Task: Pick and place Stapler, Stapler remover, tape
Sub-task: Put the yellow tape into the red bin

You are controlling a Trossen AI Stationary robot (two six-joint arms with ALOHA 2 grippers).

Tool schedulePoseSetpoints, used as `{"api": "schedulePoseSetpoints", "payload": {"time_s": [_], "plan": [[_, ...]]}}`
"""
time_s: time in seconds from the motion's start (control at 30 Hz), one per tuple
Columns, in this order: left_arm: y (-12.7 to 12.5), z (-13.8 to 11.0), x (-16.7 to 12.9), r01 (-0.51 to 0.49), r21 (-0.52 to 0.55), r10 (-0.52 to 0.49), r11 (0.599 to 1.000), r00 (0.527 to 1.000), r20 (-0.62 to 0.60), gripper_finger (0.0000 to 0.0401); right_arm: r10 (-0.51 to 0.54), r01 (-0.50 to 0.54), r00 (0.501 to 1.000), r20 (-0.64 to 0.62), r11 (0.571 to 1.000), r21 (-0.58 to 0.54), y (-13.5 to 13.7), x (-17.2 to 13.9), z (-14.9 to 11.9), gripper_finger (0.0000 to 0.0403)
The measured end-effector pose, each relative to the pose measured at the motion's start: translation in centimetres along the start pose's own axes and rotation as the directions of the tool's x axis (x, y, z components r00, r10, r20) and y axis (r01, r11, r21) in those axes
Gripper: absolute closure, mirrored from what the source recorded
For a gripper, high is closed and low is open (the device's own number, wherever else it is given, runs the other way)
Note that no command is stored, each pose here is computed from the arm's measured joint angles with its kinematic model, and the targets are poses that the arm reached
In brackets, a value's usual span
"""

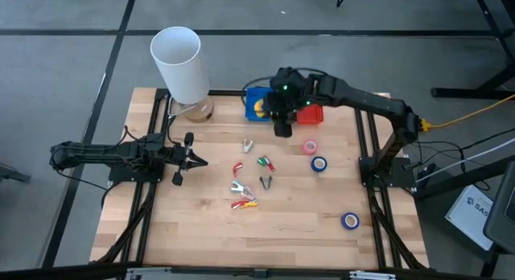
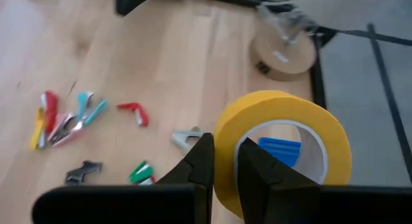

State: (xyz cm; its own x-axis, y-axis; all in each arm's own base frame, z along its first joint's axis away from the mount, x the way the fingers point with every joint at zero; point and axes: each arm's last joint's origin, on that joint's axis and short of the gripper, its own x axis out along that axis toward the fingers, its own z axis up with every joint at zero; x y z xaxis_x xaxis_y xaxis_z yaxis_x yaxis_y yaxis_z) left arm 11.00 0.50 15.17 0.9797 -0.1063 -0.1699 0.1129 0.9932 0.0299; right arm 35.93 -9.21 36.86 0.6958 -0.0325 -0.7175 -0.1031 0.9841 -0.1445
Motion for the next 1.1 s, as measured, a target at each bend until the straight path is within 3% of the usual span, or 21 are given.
{"api": "schedulePoseSetpoints", "payload": {"time_s": [0.3,0.77,1.1], "plan": [[0.0,0.0,0.0,0.000,0.000,0.000,1.000,1.000,0.000,0.0386,-0.089,0.087,0.996,0.008,0.989,0.119,-3.9,-1.6,-0.9,0.0362],[0.0,0.0,0.0,0.000,0.000,0.000,1.000,1.000,-0.001,0.0386,-0.163,0.195,0.978,-0.128,0.934,0.298,-9.5,-3.5,-5.3,0.0362],[0.0,0.0,0.0,0.000,0.000,0.000,1.000,1.000,0.000,0.0386,-0.091,0.193,0.957,-0.277,0.910,0.366,-10.3,-1.5,-9.6,0.0362]]}}
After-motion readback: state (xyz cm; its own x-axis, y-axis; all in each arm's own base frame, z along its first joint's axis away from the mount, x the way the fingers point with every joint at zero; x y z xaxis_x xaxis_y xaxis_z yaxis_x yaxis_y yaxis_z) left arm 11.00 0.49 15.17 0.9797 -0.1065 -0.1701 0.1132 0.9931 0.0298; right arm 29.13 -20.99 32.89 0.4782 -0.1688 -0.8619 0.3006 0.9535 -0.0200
